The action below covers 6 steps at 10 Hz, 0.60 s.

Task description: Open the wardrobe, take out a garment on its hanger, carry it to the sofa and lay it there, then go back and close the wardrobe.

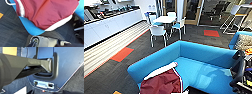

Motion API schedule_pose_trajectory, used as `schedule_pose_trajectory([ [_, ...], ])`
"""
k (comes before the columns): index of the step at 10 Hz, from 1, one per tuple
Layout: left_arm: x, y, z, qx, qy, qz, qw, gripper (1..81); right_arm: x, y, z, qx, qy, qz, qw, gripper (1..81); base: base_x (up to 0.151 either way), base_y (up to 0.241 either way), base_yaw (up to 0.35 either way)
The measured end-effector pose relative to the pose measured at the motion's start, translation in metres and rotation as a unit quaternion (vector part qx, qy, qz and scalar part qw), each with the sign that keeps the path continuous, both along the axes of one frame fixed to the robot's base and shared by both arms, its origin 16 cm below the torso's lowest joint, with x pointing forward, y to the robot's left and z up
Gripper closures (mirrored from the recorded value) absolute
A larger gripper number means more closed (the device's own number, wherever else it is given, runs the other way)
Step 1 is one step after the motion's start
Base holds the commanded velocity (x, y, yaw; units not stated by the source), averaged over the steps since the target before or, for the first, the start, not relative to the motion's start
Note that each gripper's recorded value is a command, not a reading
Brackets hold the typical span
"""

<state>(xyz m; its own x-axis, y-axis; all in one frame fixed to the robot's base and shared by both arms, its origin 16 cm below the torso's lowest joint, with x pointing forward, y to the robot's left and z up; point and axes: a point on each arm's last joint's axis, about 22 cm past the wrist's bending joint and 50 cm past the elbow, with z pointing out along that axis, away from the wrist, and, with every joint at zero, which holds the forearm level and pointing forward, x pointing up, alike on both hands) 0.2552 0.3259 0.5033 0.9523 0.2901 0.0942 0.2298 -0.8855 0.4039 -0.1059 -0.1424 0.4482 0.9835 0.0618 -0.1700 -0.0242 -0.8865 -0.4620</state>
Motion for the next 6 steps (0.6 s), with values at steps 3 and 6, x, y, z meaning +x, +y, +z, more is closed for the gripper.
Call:
schedule_pose_trajectory([
  [3,-0.110,-0.037,-0.023,-0.005,0.036,-0.065,0.9972,1.0,0.015,-0.006,-0.007,-0.012,-0.024,-0.001,0.9997,1.0,0.000,0.000,0.000],
  [6,-0.207,-0.080,-0.035,-0.018,0.064,-0.106,0.9921,1.0,0.025,0.003,-0.010,-0.015,-0.042,-0.002,0.9990,1.0,0.000,0.000,0.000],
])
